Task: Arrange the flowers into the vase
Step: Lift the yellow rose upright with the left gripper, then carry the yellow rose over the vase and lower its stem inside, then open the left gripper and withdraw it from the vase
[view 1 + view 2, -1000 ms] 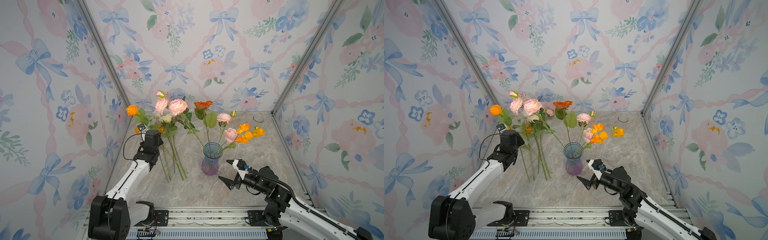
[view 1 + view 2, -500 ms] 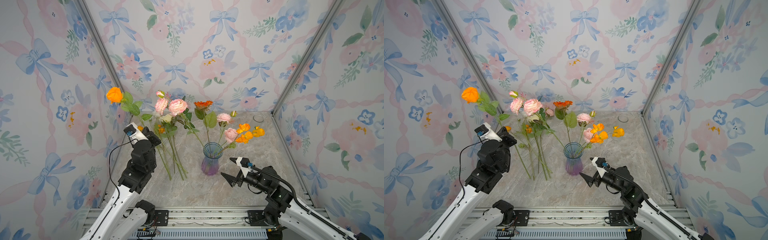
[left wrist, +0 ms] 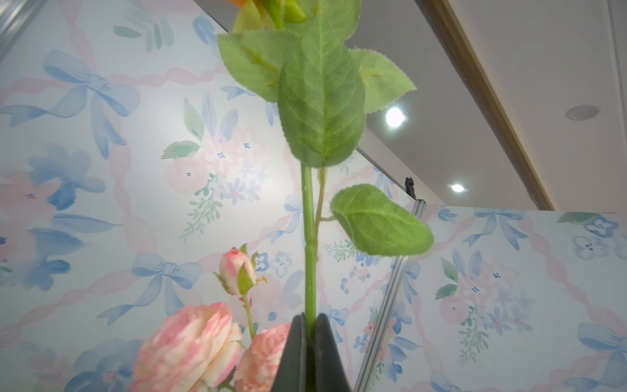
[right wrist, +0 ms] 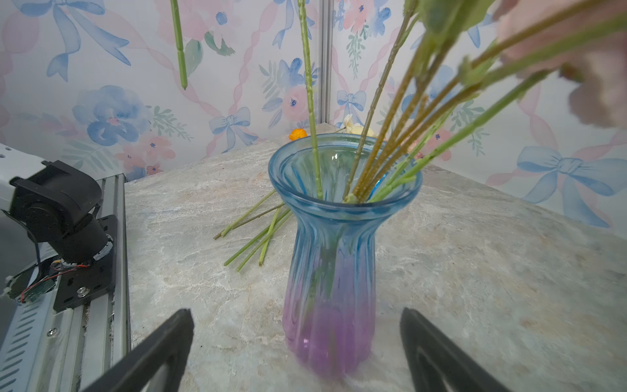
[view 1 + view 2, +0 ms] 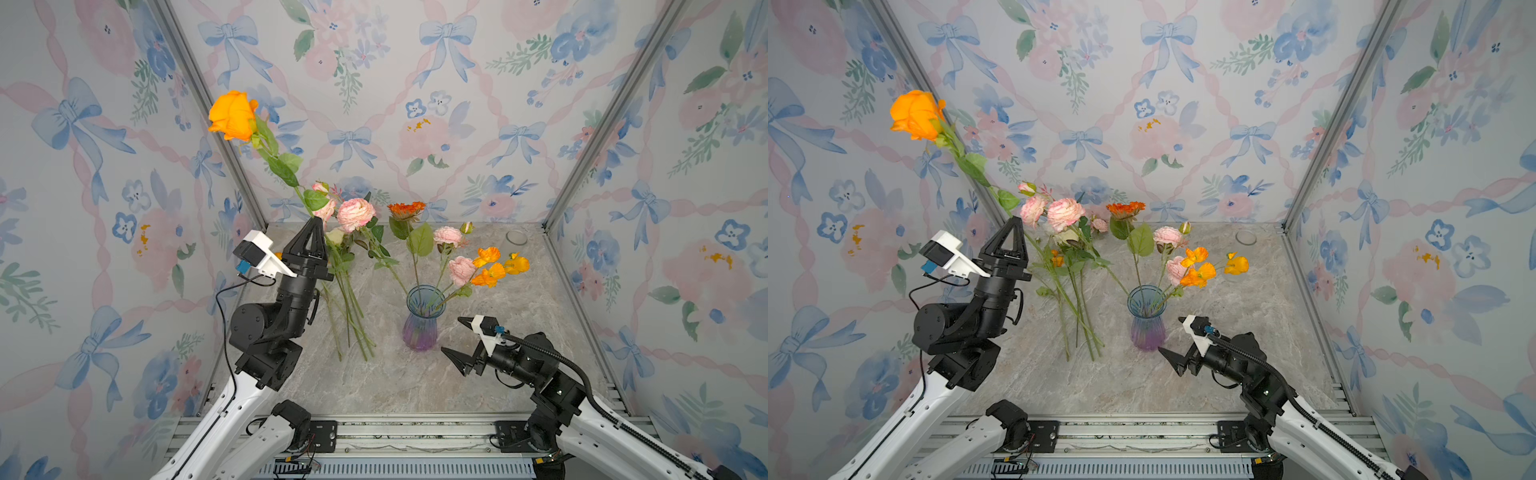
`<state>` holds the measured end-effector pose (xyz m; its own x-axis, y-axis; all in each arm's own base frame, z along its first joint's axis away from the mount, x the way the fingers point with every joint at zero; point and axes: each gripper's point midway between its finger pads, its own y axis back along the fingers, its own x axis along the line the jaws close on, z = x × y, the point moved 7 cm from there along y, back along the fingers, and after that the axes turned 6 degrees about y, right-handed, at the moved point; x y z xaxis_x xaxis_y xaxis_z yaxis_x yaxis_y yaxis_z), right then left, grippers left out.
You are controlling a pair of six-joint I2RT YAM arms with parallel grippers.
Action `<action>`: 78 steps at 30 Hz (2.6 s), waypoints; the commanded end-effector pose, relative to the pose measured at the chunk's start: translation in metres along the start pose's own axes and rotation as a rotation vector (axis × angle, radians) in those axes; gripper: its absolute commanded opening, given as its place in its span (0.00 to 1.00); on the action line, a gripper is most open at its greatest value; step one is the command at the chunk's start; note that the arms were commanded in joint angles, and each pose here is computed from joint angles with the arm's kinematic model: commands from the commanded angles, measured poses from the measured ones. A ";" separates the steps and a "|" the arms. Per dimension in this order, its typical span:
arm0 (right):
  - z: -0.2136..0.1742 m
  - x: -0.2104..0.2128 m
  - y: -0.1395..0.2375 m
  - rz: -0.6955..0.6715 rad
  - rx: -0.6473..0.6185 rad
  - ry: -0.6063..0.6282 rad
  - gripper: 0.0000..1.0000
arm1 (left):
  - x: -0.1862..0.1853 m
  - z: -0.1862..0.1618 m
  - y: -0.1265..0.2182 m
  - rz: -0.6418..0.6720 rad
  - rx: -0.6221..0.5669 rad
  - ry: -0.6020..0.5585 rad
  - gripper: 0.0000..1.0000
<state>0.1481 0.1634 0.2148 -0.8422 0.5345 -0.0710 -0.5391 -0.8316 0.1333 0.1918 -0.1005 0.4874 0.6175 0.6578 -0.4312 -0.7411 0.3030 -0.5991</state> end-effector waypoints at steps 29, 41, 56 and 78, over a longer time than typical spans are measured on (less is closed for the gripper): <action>0.000 0.000 -0.001 0.013 -0.026 -0.012 0.97 | -0.098 -0.145 -0.015 -0.370 -0.133 -0.178 0.00; 0.000 0.000 -0.001 0.009 -0.024 -0.013 0.97 | -0.082 -0.176 -0.001 -0.337 -0.133 -0.194 0.00; -0.001 -0.001 -0.001 0.006 -0.016 -0.010 0.97 | -0.053 -0.230 0.047 -0.373 -0.014 -0.176 0.07; -0.002 -0.001 -0.003 0.010 -0.010 -0.011 0.97 | -0.027 -0.224 0.096 -0.308 0.103 -0.186 0.56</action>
<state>0.1495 0.1658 0.2125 -0.8481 0.5260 -0.0631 -0.5294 -0.8368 0.1397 0.1782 -0.2693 0.2535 0.7557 0.6530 -0.0492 -0.6132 0.6793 -0.4032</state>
